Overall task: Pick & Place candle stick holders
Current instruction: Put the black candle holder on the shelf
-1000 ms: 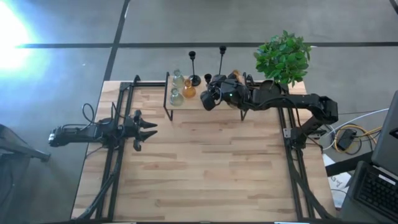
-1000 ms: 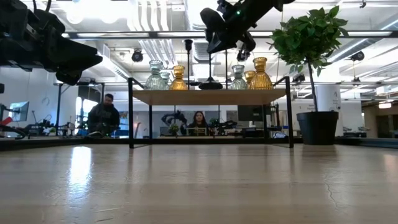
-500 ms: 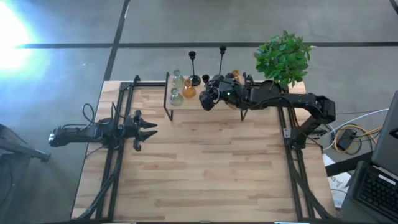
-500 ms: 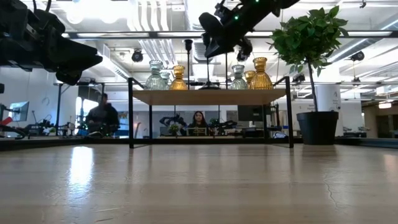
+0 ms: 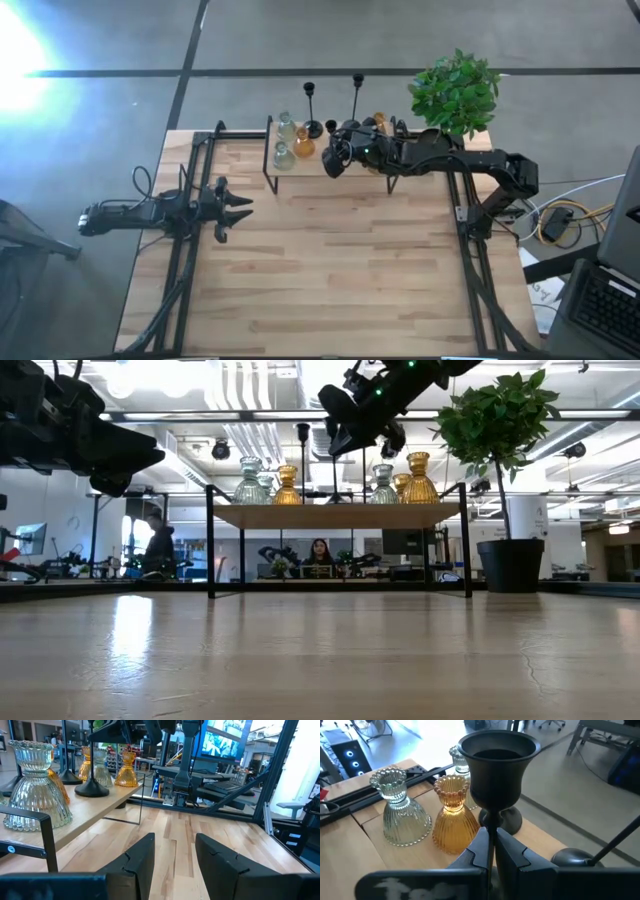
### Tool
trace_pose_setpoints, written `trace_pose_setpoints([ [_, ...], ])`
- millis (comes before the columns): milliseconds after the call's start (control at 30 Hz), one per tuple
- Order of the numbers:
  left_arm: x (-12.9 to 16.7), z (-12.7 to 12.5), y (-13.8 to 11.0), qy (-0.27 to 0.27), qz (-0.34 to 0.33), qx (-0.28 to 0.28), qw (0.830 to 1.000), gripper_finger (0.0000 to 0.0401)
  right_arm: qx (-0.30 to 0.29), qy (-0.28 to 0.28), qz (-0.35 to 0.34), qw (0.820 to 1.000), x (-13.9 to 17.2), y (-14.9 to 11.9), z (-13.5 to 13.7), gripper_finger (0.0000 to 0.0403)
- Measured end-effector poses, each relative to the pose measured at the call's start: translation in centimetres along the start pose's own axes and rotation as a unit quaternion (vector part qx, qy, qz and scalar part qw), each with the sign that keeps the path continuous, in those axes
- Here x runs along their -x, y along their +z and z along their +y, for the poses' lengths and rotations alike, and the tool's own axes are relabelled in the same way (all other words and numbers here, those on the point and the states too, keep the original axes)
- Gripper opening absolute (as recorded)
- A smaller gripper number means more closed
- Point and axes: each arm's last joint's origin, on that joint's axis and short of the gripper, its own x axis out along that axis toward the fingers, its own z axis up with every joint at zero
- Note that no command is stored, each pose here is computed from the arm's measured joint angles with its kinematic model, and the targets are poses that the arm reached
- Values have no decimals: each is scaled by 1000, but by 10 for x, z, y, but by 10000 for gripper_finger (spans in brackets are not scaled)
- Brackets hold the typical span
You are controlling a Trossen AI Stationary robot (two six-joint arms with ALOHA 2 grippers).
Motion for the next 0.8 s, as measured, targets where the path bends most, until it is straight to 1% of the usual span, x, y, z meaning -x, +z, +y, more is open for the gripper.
trace_pose_setpoints([
  [367,0,0,0,0,0,0,1000,147,-4,-5,0,1000,-2,1,-4,9],
  [633,0,0,0,0,0,0,1000,147,-4,14,5,1000,-2,1,-3,34],
  [800,0,0,0,0,0,0,1000,147,-3,14,5,1000,-2,1,-3,39],
])
